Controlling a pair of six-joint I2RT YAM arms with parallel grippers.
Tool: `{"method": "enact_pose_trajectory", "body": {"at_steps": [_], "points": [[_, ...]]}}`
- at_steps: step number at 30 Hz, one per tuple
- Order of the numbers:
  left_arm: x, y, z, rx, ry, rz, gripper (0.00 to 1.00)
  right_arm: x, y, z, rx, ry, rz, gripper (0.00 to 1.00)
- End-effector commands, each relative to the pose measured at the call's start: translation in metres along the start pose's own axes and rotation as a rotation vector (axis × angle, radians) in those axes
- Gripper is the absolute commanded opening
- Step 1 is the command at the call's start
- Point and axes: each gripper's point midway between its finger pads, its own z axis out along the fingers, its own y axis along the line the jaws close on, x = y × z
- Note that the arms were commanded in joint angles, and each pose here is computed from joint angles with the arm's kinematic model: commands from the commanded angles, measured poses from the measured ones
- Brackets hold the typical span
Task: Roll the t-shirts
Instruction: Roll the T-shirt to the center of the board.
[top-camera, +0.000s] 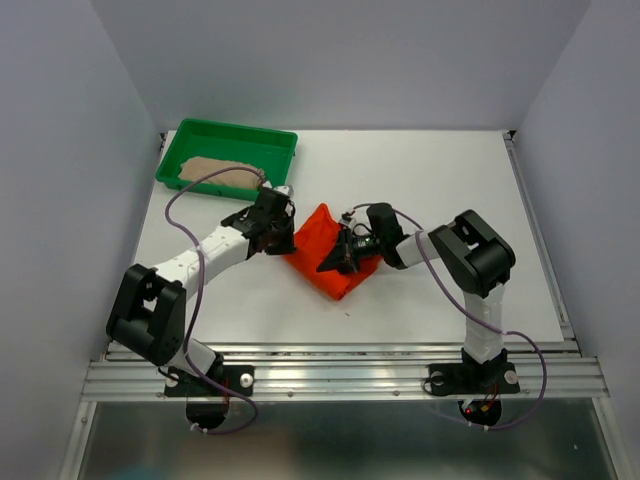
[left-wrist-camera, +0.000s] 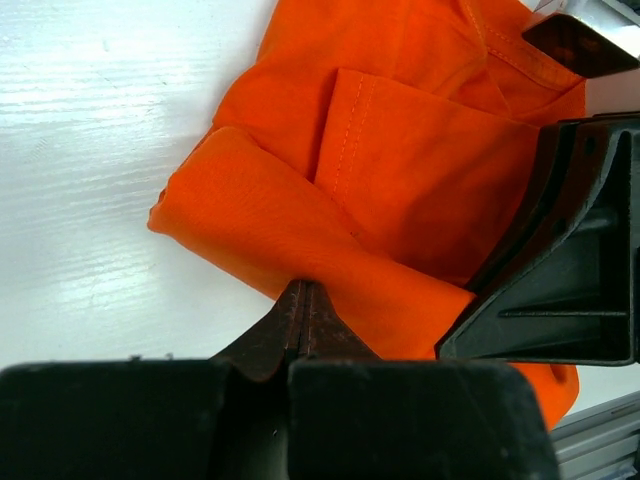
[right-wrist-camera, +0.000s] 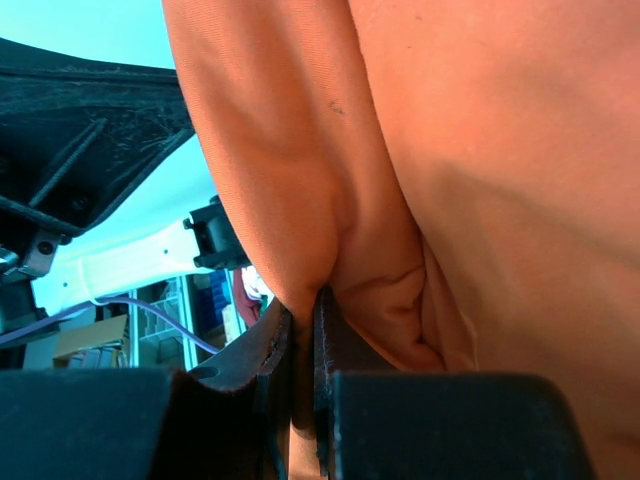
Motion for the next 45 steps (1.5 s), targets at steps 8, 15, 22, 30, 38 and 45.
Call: {"method": "enact_pose_trajectory", "body": {"at_steps": [8, 15, 22, 30, 38, 45], "points": [[-0.008, -0.017, 0.014, 0.057, 0.001, 0.02, 0.0, -0.002, -0.006, -0.003, 0.022, -0.017, -0.045, 0.01], [-0.013, -0.024, 0.022, 0.076, -0.003, 0.024, 0.0, -0.012, -0.009, -0.006, 0.101, -0.074, -0.124, 0.28], [-0.011, -0.025, 0.029, 0.081, 0.003, 0.026, 0.0, -0.023, -0.004, -0.031, 0.325, -0.184, -0.256, 0.71], [-0.009, -0.025, 0.034, 0.081, 0.013, 0.026, 0.0, 0.009, -0.012, -0.042, 0.476, -0.151, -0.367, 0.74], [-0.009, -0.025, 0.038, 0.079, 0.019, 0.029, 0.0, 0.025, -0.02, -0.039, 0.591, -0.148, -0.464, 0.73], [-0.009, -0.025, 0.039, 0.078, 0.02, 0.029, 0.0, 0.032, -0.02, -0.026, 0.663, -0.139, -0.535, 0.74]]}}
